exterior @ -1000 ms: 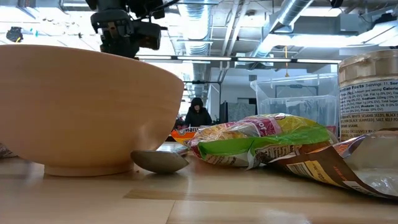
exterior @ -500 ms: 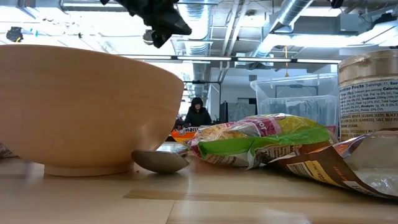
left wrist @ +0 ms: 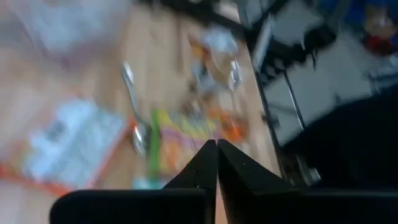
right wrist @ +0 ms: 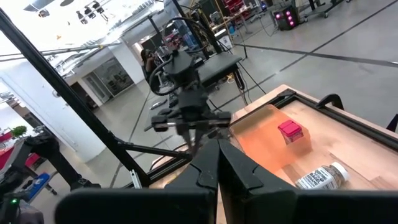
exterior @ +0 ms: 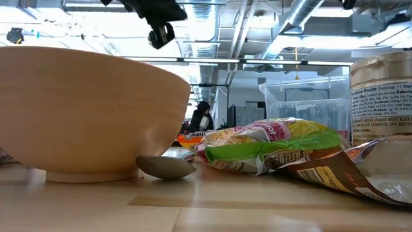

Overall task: Pick & Place Food Item
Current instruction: Put the blue noodle pack into the top transparent bin

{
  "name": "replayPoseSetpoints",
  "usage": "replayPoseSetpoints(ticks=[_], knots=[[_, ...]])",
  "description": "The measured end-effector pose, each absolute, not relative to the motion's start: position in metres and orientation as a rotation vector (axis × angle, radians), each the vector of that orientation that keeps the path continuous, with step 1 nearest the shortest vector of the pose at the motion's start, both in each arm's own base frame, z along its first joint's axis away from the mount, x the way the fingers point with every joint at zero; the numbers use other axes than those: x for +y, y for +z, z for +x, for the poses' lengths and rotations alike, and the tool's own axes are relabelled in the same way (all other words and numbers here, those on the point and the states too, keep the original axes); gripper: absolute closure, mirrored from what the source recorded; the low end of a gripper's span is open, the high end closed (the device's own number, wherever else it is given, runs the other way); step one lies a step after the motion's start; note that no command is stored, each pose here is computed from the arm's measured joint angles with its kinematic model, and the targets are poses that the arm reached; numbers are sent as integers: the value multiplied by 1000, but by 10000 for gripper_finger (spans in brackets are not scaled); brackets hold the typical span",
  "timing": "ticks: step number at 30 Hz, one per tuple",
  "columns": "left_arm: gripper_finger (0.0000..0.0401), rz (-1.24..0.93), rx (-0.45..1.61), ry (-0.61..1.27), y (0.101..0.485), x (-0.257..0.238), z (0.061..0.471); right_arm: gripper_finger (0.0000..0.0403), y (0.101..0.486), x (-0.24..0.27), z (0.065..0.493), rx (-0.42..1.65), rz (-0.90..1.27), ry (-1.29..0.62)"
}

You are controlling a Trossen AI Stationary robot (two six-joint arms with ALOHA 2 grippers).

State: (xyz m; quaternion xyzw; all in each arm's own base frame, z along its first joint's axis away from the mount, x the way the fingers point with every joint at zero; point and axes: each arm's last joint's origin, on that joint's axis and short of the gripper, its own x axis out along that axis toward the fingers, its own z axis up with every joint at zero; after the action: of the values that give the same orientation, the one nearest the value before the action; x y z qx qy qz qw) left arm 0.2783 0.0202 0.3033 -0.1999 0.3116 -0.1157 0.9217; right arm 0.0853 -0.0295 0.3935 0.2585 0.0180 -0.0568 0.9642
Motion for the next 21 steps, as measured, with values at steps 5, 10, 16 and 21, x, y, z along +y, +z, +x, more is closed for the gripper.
replayPoseSetpoints(ticks=[5,10,16,21], knots=[[342,-505,773,-283,309,-8,255,403,393,-30,85,39,538,-117],[277,-647,930,-445,323,-54,217,403,391,-29,85,62,561,-124],[237,-718,1078,-588,334,-103,177,403,390,-29,85,72,565,-126],[227,-722,1196,-596,328,-133,163,403,390,-29,85,68,575,-126]])
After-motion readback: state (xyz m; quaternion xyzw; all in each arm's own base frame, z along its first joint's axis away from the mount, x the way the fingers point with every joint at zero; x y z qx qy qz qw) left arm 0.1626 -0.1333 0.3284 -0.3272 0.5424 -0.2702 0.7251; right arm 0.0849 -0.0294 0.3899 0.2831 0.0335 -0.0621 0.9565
